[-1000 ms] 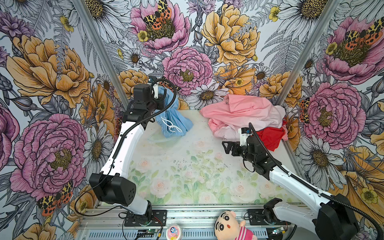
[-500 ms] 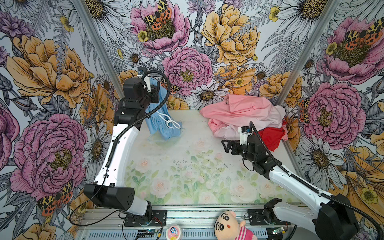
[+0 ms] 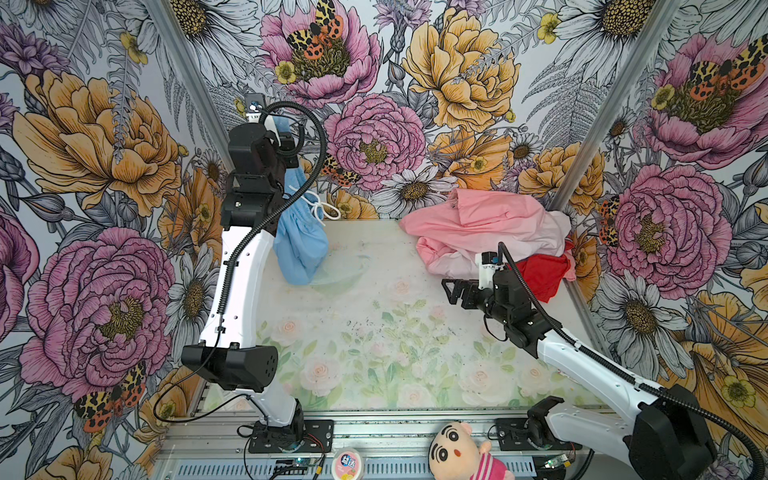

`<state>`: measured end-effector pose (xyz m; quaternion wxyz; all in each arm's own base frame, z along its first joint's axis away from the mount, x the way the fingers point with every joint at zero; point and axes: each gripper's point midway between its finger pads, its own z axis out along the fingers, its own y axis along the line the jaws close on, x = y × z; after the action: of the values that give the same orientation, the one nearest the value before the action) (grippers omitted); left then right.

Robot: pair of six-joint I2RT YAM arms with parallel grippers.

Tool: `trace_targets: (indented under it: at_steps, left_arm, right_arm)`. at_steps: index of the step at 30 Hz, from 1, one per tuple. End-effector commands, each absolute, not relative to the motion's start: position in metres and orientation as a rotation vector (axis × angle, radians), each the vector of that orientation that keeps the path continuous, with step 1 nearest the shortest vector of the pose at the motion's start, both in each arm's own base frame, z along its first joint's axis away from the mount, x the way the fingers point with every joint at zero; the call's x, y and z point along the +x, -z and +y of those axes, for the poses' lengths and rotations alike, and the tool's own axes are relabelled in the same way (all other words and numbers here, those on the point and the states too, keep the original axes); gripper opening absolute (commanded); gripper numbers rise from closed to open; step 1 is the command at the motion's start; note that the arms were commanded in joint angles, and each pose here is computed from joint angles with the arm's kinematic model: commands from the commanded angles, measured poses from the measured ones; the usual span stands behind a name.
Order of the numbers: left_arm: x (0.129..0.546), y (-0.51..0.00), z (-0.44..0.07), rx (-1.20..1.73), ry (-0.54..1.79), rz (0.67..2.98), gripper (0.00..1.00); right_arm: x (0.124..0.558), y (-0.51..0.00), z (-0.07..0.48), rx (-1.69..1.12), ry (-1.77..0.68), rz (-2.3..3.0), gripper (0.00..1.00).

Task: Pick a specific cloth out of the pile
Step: 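Drag the shorts with the left gripper toward the far corner of the table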

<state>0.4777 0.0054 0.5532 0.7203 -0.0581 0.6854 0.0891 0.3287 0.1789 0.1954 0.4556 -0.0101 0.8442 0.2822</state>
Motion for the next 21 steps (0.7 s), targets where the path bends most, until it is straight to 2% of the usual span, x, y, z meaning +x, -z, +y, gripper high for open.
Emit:
trace_targets:
  at_steps: [1,14,18,21]
  left_arm:
    - [0.475,-0.570,0.008,-0.151,-0.229,1.441,0.00]
    - [0.496,-0.493,-0.060,0.015,-0.068,1.599,0.00]
    - [0.496,-0.465,-0.045,-0.036,-0.013,1.628,0.00]
    - [0.493,-0.443,-0.007,-0.133,-0.096,1.670,0.00]
  right_arm:
    - [0.331,-0.215,0.175,-0.007,-0.704,2.022,0.99]
    - [0.331,-0.204,0.174,-0.008,-0.687,2.048,0.99]
    - [0.332,-0.199,0.174,-0.009,-0.683,2.060,1.00]
    - [0.333,-0.198,0.175,-0.009,-0.683,2.064,1.00]
